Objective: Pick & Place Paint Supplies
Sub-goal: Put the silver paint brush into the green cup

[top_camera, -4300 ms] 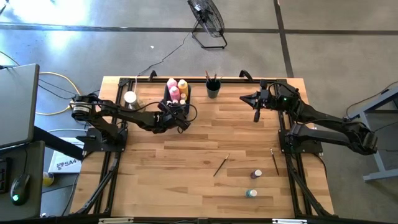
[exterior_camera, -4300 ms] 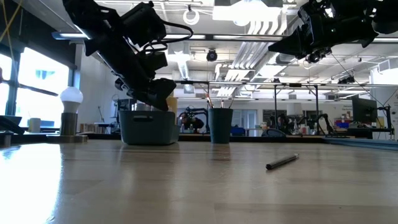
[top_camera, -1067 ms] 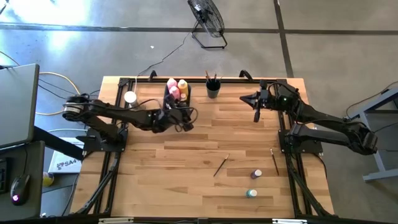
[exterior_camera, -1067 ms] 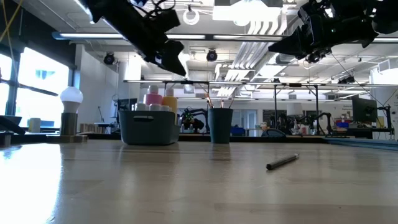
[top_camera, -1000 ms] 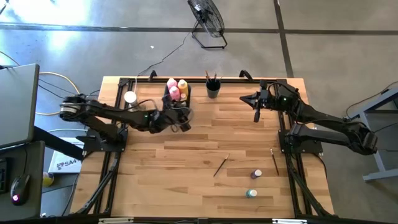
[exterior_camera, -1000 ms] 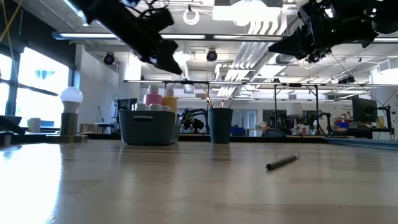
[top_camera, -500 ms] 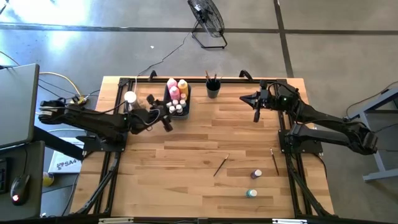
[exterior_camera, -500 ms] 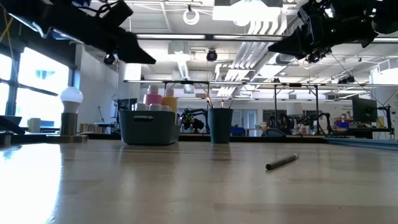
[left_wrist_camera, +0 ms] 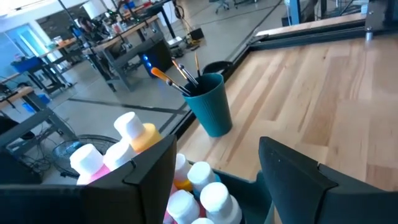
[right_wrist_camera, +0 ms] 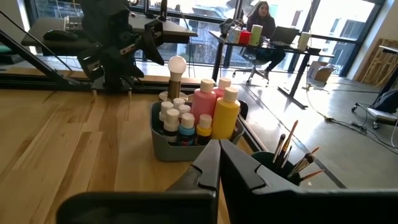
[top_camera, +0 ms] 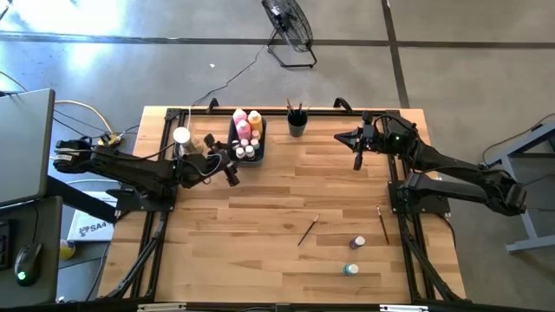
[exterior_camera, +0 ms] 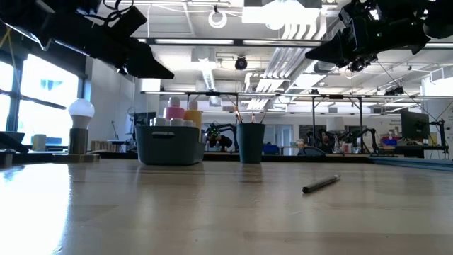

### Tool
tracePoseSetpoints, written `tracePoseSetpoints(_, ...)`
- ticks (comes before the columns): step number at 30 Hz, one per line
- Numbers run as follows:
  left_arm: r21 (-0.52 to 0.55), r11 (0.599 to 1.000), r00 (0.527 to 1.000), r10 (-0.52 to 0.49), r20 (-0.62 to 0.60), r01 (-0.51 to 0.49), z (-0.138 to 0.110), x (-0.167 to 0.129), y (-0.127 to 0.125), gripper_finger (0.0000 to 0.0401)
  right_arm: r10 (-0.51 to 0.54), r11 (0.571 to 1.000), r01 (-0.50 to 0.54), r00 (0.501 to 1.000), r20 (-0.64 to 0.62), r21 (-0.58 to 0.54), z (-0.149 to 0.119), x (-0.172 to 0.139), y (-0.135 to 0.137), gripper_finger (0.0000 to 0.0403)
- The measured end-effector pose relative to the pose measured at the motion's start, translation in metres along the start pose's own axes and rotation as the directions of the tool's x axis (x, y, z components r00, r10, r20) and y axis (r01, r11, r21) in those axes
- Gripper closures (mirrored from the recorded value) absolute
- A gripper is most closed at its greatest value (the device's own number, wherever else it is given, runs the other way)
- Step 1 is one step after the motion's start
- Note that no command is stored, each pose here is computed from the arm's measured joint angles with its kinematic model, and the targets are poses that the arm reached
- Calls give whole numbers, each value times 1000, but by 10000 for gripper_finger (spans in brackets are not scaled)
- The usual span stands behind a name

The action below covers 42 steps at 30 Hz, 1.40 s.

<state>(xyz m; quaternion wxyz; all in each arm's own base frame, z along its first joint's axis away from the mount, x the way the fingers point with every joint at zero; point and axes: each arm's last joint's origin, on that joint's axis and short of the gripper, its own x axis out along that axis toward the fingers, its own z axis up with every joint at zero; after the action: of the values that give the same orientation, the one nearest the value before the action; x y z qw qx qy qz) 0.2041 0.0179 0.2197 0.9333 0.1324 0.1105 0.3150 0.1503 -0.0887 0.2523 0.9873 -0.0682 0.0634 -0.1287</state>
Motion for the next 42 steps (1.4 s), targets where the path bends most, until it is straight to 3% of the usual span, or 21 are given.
tracePoseSetpoints(42, -14, 1000, 1000, 3, -3, -3, 0, 0, 0, 178, -1, 1000, 1, 1000, -1, 0, 0, 0, 0, 401)
